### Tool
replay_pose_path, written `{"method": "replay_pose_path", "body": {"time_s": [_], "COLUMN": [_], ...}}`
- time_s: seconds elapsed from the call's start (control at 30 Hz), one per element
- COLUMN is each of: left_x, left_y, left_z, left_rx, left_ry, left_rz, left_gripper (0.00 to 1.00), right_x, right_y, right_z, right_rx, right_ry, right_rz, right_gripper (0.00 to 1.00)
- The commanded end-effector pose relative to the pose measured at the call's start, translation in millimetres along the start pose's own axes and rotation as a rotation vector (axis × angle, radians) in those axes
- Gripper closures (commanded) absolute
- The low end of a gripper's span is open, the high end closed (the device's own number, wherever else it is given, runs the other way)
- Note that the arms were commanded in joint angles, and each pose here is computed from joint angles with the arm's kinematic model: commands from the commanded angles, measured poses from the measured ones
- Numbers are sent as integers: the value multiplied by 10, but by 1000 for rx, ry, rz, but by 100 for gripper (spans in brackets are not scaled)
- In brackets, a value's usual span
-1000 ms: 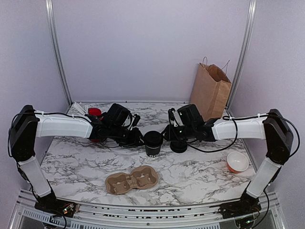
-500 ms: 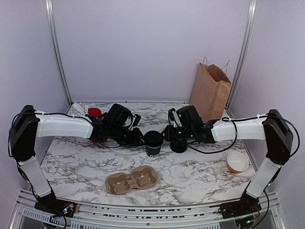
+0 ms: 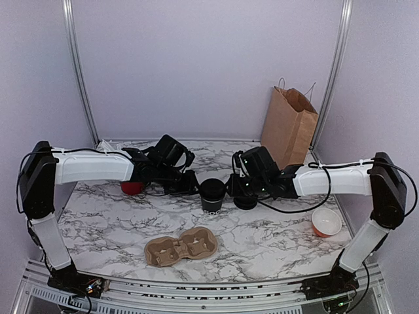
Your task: Pack the takeout coffee
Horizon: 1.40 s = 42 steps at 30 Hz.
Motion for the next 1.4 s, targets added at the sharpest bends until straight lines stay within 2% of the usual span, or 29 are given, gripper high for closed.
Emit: {"method": "replay_pose_path", "body": {"time_s": [0.0, 0.5, 0.93, 1.37], "left_x": [-310, 47, 209, 475], "left_y": [436, 201, 168, 59], "left_z": [-198, -64, 40, 207], "left_rx": [196, 139, 138, 107], "left_ry": [136, 52, 9, -66], "left_rz": [0, -37, -46, -57], "left_gripper": [78, 77, 77, 69], "right_x": [-446, -127, 11, 290], "right_y": [59, 179, 240, 86], "right_z": [55, 252, 324, 371], "right_rx": [-15, 11, 40, 91], "right_ry": [185, 70, 26, 0], "right_rz": [13, -46, -59, -37], "right_gripper": [78, 77, 76, 77]}}
Point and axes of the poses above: each gripper's point midway between its finger pads, its own z axis back along the fingers, its own y axis along the line the jaws close on, x = y × z, the point moved 3 cm from there along z, back along the fingers, and after that the axes turned 8 degrees about -z, right-handed, at the moved point
